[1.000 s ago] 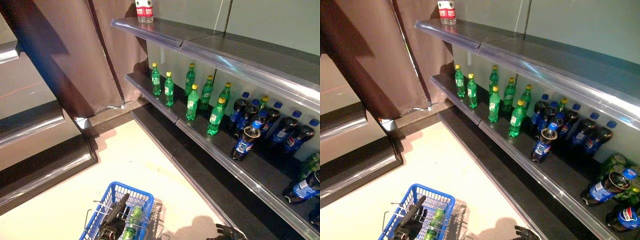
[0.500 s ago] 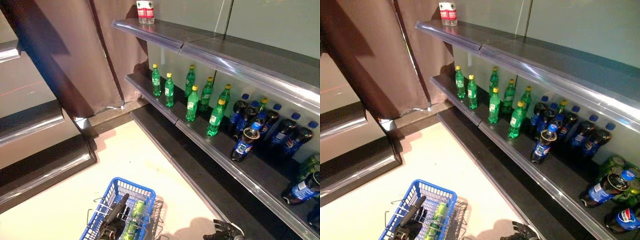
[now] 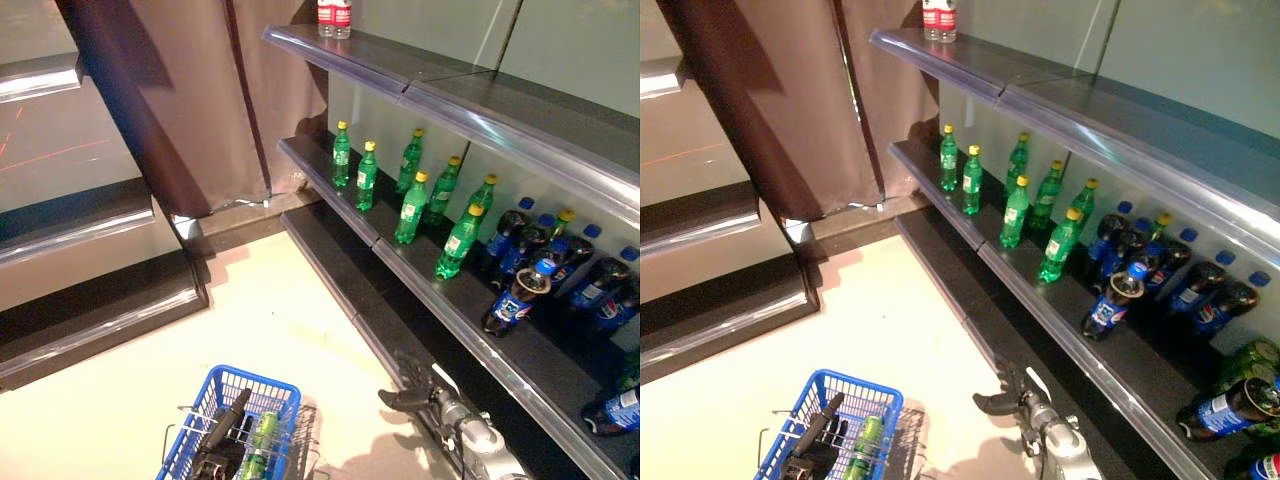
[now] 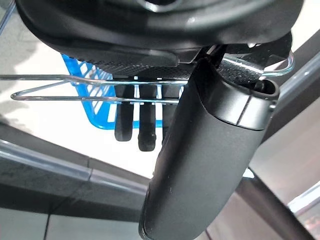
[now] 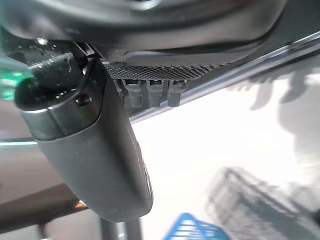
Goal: Pick up the drink and place into the basket.
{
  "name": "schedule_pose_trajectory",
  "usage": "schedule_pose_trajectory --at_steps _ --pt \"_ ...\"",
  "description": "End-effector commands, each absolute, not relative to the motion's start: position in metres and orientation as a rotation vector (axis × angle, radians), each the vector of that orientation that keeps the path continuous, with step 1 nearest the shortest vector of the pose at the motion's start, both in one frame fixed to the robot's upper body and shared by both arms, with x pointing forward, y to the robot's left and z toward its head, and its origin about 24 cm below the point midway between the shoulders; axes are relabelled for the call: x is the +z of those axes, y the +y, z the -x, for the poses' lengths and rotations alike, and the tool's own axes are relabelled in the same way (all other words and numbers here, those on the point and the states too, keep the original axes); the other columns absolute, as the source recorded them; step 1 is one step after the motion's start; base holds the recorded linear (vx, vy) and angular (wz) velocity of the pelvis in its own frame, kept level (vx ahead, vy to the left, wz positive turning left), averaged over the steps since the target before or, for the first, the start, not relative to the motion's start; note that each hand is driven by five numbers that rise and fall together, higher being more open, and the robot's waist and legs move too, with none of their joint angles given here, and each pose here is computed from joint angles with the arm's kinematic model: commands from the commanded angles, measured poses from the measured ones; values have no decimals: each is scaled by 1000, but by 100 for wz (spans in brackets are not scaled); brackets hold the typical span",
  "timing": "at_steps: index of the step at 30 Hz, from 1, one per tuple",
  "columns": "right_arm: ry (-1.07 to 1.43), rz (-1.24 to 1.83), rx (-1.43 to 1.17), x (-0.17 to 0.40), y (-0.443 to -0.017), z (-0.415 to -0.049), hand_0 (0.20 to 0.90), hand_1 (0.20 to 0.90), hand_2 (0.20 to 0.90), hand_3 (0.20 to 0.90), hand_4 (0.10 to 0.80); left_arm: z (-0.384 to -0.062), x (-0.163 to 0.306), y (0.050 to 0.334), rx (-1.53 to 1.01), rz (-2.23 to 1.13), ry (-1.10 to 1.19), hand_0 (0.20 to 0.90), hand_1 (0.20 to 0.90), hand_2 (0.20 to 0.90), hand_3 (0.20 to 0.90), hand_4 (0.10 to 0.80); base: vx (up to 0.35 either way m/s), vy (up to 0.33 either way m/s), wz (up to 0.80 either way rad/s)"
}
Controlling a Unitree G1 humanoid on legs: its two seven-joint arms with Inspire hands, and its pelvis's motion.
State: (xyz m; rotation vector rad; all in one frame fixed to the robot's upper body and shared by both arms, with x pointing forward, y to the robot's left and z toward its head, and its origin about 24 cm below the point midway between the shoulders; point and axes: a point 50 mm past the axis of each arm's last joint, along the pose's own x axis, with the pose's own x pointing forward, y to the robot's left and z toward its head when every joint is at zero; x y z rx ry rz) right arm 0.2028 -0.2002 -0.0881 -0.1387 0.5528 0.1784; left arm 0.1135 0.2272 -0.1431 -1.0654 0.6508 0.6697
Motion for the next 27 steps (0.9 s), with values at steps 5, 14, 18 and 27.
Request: schedule_pose_trajectory --at_steps 5,14,18,27 --pt "178 97 155 -22 -193 -247 900 900 900 900 800 -188 -80 268 473 1003 233 300 300 300 200 100 14 182 11" --pt "42 36 152 4 -192 -247 900 900 900 900 800 -188 -77 270 487 997 246 300 300 300 200 100 174 63 41" --pt "40 29 146 6 -201 -243 900 900 900 900 800 -181 -81 269 488 988 281 300 300 300 200 100 385 -80 35" --pt "73 0 208 2 -195 -228 900 900 900 900 800 -162 -90 268 556 1017 291 300 300 300 200 100 390 -177 46"
